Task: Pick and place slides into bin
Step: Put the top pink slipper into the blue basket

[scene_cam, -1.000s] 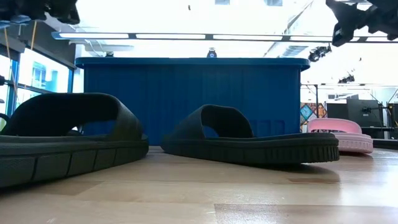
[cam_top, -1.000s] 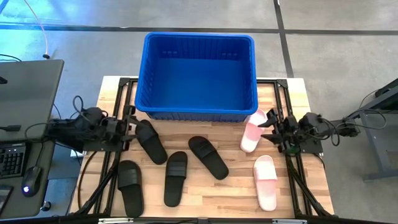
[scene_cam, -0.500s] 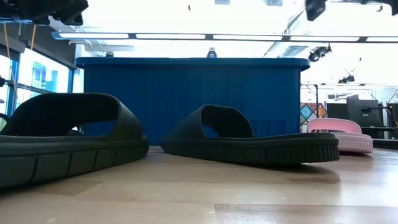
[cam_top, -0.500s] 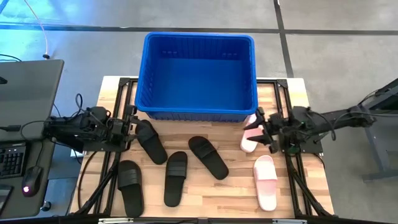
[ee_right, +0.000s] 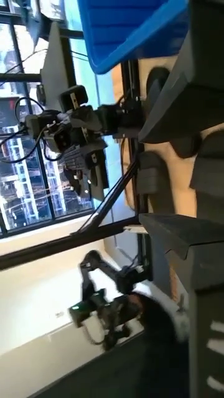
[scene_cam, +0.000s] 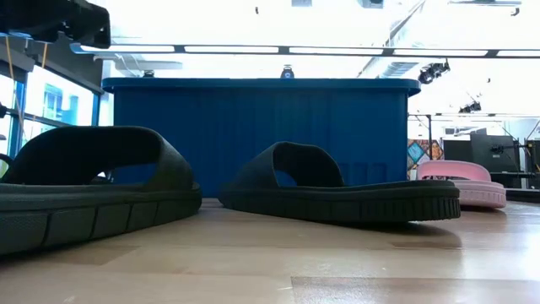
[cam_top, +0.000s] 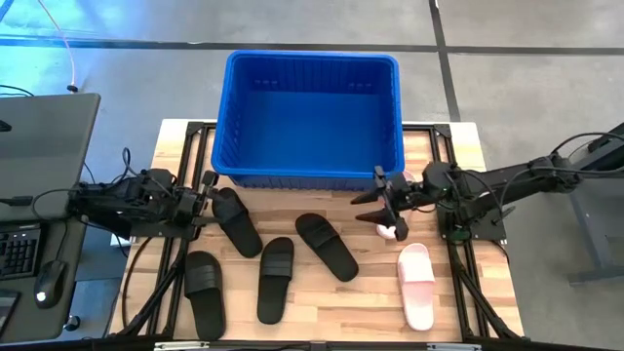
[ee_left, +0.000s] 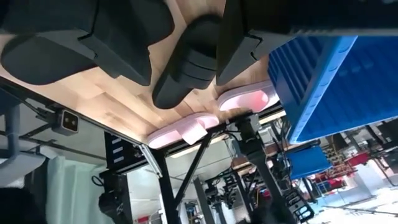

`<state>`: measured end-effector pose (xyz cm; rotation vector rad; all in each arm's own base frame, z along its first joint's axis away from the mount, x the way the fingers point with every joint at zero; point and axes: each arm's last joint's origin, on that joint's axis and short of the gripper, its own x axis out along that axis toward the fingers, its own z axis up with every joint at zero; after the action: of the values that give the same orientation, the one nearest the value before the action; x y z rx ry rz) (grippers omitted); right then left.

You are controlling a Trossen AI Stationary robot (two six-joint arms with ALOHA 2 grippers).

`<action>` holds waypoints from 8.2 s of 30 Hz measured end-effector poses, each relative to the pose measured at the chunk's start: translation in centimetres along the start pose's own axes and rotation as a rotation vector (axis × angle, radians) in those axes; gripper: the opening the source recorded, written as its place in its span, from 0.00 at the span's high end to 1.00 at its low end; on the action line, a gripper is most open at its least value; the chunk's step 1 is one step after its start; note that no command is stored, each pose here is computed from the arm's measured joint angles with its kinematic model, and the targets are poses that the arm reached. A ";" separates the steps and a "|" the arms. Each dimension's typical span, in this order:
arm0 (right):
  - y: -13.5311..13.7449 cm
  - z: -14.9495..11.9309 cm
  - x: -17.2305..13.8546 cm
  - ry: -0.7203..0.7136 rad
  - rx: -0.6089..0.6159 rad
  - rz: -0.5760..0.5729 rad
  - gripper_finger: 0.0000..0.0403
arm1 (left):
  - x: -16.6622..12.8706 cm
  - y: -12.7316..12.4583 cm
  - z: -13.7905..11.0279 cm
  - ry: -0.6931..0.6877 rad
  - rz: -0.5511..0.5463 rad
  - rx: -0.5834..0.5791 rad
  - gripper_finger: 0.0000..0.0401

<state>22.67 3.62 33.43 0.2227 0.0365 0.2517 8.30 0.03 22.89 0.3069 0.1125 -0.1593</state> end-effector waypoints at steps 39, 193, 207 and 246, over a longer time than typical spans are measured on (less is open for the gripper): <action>1.4 -9.0 4.8 0.489 0.029 -0.198 0.54 | 0.0 0.3 -0.3 0.063 0.115 -0.003 0.57; -11.6 11.8 7.4 0.640 -0.382 -1.444 1.00 | 0.0 0.5 -0.2 0.059 0.175 -0.073 0.57; -27.0 -2.9 3.0 0.873 -0.202 -1.538 1.00 | -0.1 0.3 -0.7 0.107 0.160 -0.071 0.57; -23.1 0.0 4.4 0.697 -0.223 -1.324 0.58 | -0.1 0.2 -1.1 0.144 0.149 -0.084 0.57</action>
<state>32.57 -17.05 28.23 -0.1490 0.8131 -0.9967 8.17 0.55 21.95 0.2421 0.2375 0.0155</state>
